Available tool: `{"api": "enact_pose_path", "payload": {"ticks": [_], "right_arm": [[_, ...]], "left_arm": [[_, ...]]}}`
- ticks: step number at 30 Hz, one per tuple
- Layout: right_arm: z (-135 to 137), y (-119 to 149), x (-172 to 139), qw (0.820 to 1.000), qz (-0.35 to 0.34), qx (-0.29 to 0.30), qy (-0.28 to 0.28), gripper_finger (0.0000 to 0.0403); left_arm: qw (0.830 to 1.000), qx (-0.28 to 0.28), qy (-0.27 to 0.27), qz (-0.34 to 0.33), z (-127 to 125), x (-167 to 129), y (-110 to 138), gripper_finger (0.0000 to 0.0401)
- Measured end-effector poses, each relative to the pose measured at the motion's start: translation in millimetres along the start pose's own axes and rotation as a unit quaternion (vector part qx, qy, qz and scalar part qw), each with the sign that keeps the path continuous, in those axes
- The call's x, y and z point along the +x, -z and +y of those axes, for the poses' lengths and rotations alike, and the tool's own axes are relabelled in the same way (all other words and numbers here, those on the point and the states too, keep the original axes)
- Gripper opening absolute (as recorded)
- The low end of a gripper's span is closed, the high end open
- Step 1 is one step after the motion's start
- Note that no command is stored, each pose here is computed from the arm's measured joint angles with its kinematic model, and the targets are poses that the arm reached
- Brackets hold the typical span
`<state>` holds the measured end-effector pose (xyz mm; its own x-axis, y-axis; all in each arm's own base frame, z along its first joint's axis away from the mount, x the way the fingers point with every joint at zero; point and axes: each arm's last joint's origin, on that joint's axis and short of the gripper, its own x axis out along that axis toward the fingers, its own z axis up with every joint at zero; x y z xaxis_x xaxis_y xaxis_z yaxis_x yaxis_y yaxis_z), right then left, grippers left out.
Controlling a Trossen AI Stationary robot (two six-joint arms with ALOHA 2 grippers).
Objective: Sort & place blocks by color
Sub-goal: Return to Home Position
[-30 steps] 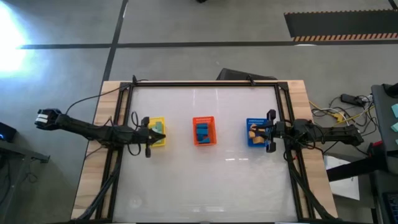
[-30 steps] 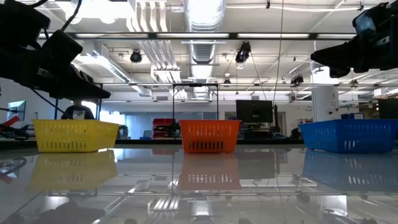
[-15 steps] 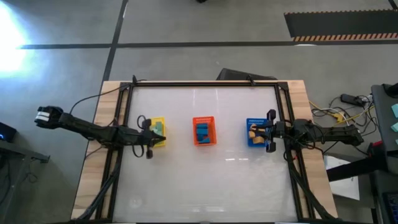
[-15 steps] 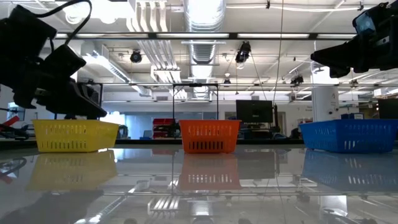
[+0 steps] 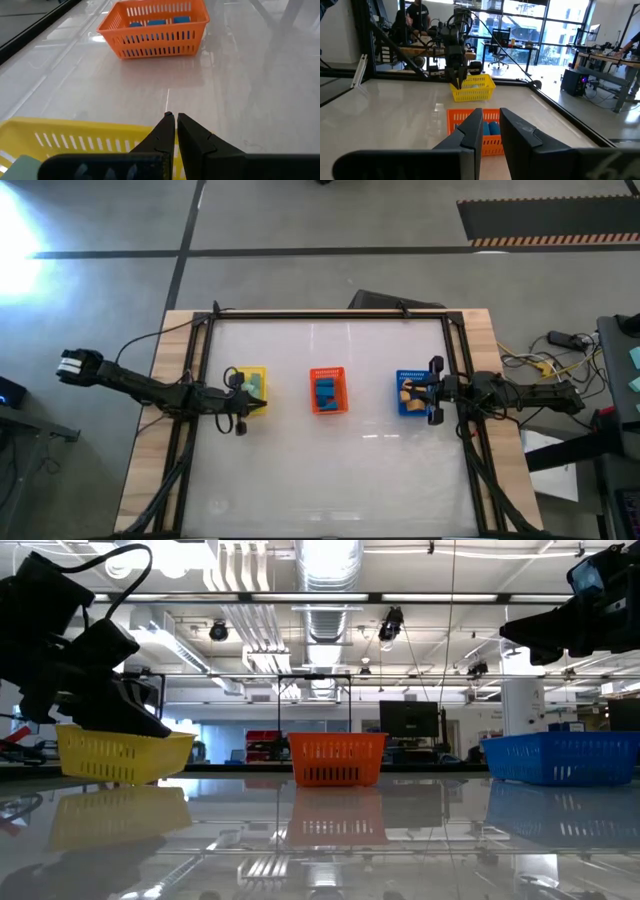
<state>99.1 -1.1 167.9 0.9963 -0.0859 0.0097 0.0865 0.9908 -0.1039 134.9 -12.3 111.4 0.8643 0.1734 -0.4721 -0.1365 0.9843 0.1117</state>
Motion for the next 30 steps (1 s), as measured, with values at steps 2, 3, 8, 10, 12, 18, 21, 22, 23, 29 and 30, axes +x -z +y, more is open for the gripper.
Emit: {"api": "enact_pose_path", "payload": {"ticks": [2, 3, 8, 10, 12, 18, 21, 22, 23, 29, 30], "right_arm": [[0.0, 0.0, 0.0, 1.0, 0.0, 0.0, 0.0, 0.0054], [0.0, 0.0, 0.0, 1.0, 0.0, 0.0, 0.0, 0.0054], [0.0, 0.0, 0.0, 1.0, 0.0, 0.0, 0.0, 0.0054], [0.0, 0.0, 0.0, 1.0, 0.0, 0.0, 0.0, 0.0054], [0.0, 0.0, 0.0, 1.0, 0.0, 0.0, 0.0, 0.0054], [0.0, 0.0, 0.0, 1.0, 0.0, 0.0, 0.0, 0.0054], [0.0, 0.0, 0.0, 1.0, 0.0, 0.0, 0.0, 0.0054], [0.0, 0.0, 0.0, 1.0, 0.0, 0.0, 0.0, 0.0054], [0.0, 0.0, 0.0, 1.0, 0.0, 0.0, 0.0, 0.0054], [0.0, 0.0, 0.0, 1.0, 0.0, 0.0, 0.0, 0.0054], [0.0, 0.0, 0.0, 1.0, 0.0, 0.0, 0.0, 0.0054]], "left_arm": [[1.0, 0.001, 0.0, 0.002, -0.1, 0.3, 0.5, 0.0006], [1.0, 0.001, 0.0, 0.003, -0.1, 0.4, 0.5, 0.0006], [1.0, -0.001, 0.0, -0.003, -0.1, 0.3, -0.6, 0.0006], [1.0, -0.005, 0.001, -0.015, -0.2, 0.3, -2.9, 0.0006], [1.0, -0.006, 0.001, -0.019, -0.3, 0.4, -3.8, 0.0006], [0.999, -0.01, 0.002, -0.033, -0.3, -0.1, -6.5, 0.0006], [0.999, -0.011, 0.002, -0.033, -0.3, -0.1, -6.6, 0.0006], [0.999, -0.011, 0.002, -0.033, -0.3, -0.2, -6.7, 0.0006], [0.999, -0.011, 0.003, -0.034, -0.3, -0.2, -6.7, 0.0006], [0.999, -0.011, 0.003, -0.034, -0.3, -0.2, -6.8, 0.0006], [0.999, -0.011, 0.003, -0.034, -0.3, -0.2, -6.8, 0.0006]]}}
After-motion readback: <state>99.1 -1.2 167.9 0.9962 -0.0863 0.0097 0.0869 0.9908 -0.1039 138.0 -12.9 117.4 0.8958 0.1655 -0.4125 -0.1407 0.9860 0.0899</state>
